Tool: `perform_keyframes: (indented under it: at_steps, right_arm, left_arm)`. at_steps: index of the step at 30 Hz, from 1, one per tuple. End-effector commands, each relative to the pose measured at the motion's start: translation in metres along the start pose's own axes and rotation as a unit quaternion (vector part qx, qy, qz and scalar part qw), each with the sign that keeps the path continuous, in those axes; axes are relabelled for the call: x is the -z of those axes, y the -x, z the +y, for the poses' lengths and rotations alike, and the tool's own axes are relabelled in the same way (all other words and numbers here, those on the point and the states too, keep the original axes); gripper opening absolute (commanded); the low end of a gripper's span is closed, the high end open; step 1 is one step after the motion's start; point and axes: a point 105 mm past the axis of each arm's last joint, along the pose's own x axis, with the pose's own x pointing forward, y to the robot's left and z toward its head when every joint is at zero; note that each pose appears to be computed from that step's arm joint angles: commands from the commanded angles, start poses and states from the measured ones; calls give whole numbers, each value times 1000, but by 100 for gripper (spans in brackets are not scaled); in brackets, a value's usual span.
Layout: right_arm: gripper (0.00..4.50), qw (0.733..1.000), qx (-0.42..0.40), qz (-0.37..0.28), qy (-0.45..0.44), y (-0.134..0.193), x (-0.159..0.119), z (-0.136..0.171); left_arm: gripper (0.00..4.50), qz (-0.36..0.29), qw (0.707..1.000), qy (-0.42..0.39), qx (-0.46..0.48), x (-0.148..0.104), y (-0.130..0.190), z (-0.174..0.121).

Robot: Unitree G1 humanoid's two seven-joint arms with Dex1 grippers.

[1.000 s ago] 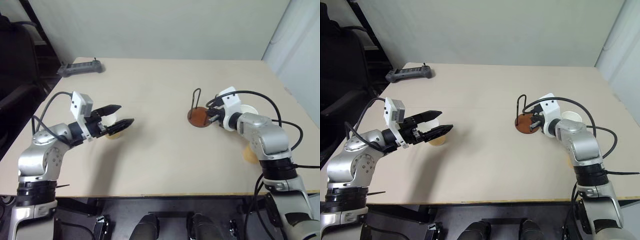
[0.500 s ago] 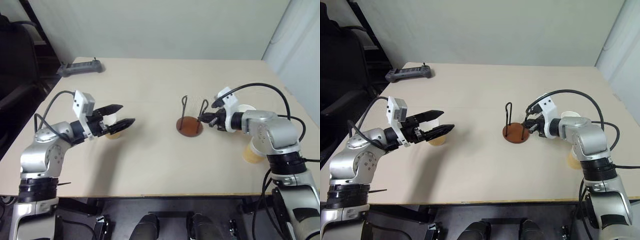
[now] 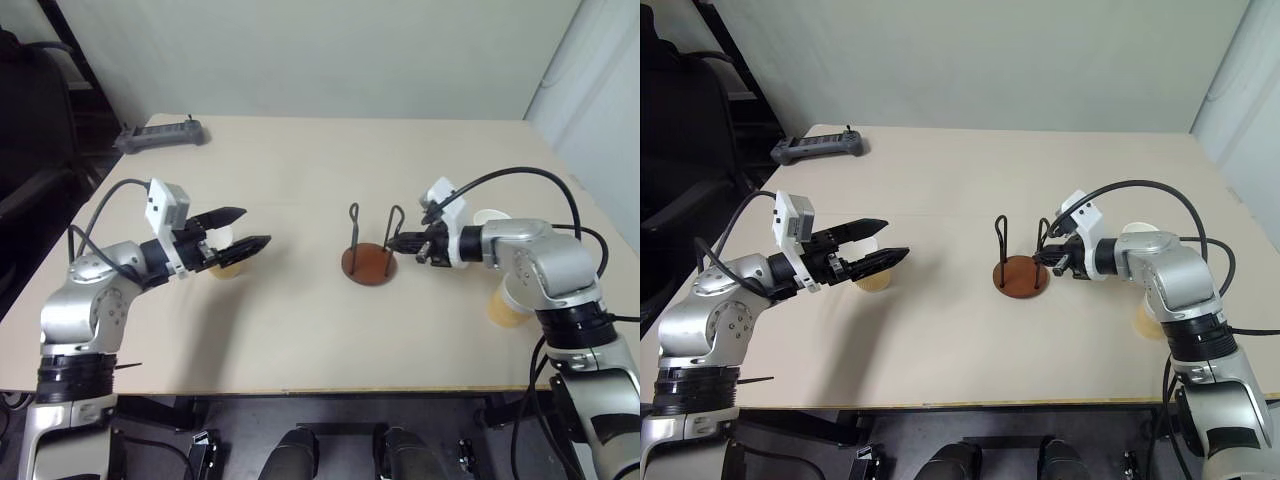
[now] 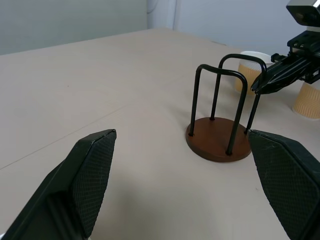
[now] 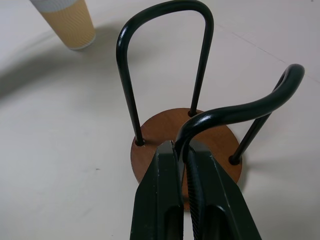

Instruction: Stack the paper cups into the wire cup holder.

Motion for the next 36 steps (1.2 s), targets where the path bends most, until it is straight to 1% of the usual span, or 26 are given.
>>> perform_keyframes:
  at_steps: [1, 12, 14, 15, 16, 20, 23, 27, 33, 36]
  right_arm:
    - [2, 1000, -7, -14, 20, 3, -10, 6]
    - [2, 1000, -9, -2, 26, 2, -3, 11]
    - [52, 1000, -9, 0, 28, 2, -2, 11]
    - [69, 1000, -8, 0, 29, 2, -2, 11]
    - [97, 1000, -8, 1, 30, 2, -2, 11]
    - [241, 999, -10, 4, 32, 2, -1, 12]
    - [338, 999, -12, 5, 35, 2, 0, 13]
    - [338, 999, -15, 5, 38, 5, -2, 13]
    - [338, 998, -23, -4, 56, 32, -19, 1]
    - [338, 997, -21, 1, 80, 41, -23, -5]
  left_arm:
    - [450, -9, 1000, -21, 3, -13, 0, 0]
    - [450, -10, 1000, -22, 2, -13, -1, 0]
    - [450, -10, 1000, -22, 2, -13, -1, 0]
    - [450, -10, 1000, -22, 2, -13, -1, 0]
    - [450, -10, 1000, -23, 2, -13, -1, 0]
    - [450, -11, 1000, -23, 2, -13, -1, 1]
    - [450, -11, 1000, -23, 2, -13, -1, 1]
    - [450, -12, 1000, -24, 2, -13, -1, 1]
    - [450, -11, 1000, -24, 2, -13, 0, 2]
    - [450, -12, 1000, -24, 2, -12, -1, 2]
